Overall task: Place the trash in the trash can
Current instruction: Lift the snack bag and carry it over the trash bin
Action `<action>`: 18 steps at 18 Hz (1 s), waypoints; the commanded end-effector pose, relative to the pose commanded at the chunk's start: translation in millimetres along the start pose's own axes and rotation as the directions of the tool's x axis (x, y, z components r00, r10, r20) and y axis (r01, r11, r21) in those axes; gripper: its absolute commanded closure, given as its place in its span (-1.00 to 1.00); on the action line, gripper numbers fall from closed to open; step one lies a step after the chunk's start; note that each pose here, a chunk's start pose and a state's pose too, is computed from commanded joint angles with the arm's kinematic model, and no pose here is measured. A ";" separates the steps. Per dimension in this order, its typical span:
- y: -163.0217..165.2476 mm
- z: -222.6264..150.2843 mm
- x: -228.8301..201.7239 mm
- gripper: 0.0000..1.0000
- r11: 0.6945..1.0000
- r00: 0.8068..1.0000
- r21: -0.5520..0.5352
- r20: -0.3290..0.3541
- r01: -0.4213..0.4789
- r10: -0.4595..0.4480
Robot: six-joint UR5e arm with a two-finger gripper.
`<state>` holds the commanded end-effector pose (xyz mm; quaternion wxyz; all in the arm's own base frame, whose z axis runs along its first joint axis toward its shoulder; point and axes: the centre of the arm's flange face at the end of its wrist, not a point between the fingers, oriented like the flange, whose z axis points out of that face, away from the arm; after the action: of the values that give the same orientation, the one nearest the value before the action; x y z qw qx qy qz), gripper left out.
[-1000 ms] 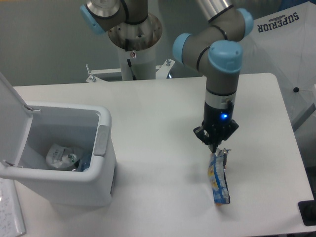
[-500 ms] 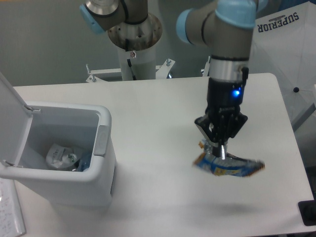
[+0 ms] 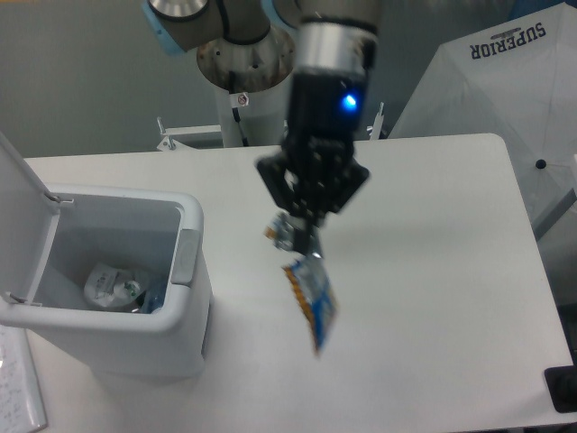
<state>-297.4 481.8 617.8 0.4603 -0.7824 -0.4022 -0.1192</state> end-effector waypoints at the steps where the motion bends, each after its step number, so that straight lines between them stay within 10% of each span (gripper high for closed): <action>1: 6.7 -5.1 13.9 1.00 1.000 1.000 -0.002 -0.015 -0.009 0.009; 18: 68.7 -21.1 135.4 1.00 0.995 0.980 -0.069 -0.190 -0.077 0.063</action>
<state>-155.0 517.6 661.9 0.4699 -0.7983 -0.3246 -0.1912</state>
